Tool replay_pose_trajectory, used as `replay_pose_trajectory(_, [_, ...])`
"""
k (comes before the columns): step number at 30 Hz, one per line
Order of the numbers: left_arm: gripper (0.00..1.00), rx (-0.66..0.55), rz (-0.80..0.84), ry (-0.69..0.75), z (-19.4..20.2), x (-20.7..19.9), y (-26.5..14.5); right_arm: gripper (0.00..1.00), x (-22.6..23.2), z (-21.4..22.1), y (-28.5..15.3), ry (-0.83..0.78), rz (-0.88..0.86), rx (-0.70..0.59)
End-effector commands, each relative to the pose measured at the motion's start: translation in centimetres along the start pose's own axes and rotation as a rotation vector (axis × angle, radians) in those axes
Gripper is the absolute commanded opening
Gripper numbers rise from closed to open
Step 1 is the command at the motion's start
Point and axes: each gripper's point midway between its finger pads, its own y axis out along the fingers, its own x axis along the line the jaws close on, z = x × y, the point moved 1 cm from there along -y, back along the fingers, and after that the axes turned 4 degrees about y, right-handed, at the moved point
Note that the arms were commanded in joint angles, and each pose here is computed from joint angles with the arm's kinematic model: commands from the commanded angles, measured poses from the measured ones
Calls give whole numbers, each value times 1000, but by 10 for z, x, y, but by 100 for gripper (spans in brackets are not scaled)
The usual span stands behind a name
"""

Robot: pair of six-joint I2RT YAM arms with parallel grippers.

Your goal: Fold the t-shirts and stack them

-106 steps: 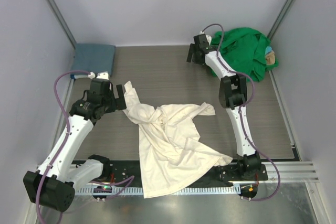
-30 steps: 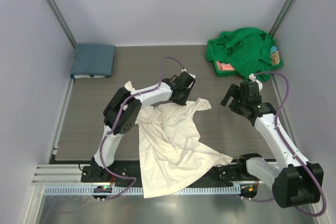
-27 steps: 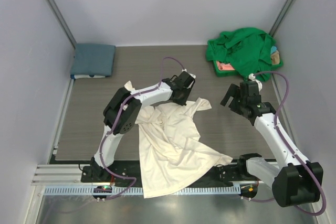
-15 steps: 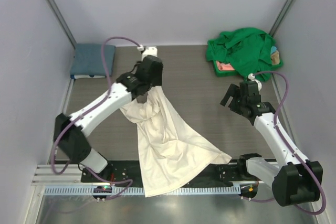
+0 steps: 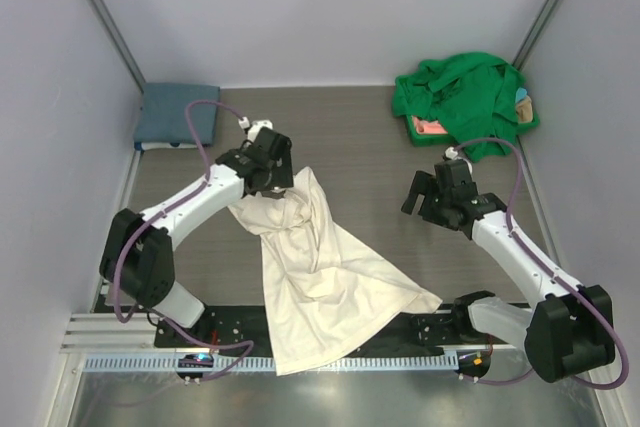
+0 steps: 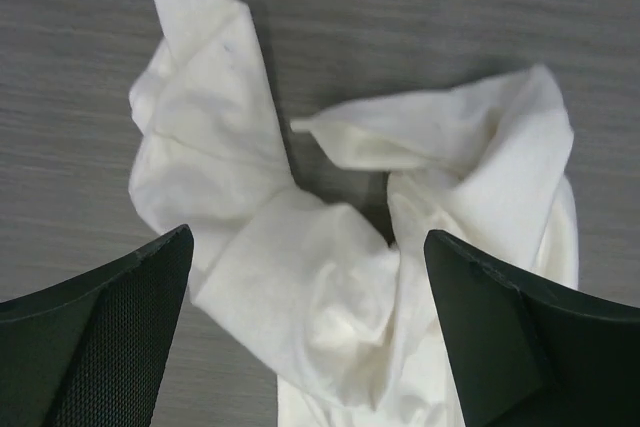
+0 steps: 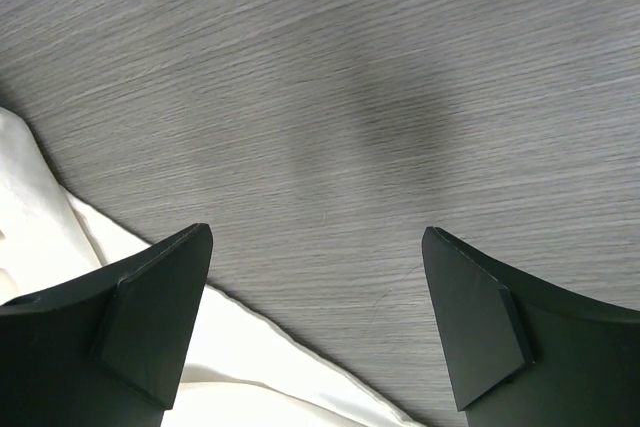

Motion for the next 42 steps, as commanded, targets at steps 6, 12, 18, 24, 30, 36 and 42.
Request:
replay_pose_trajectory(6, [96, 36, 66, -148, -61, 3, 56, 92, 12, 4, -4, -12, -55, -1])
replay_pose_trajectory(12, [86, 159, 135, -233, -40, -19, 84, 92, 8, 9, -1, -31, -45, 11])
replay_pose_trajectory(18, [84, 170, 155, -349, -26, -22, 76, 92, 6, 10, 3, -39, -30, 17])
replay_pose_trajectory(24, [79, 196, 150, -393, -11, -22, 75, 92, 5, 12, 10, -53, -22, 26])
replay_pose_trajectory(30, [45, 197, 150, -395, -10, -26, 81, 92, 4, 12, 11, -53, -22, 25])
replay_pose_trajectory(36, [0, 127, 86, -315, -51, -21, 86, 91, 6, 36, 11, 24, -64, 103])
replay_pose_trajectory(42, [0, -46, 30, -344, -122, 22, 56, 90, 30, 99, 13, -26, -92, 218])
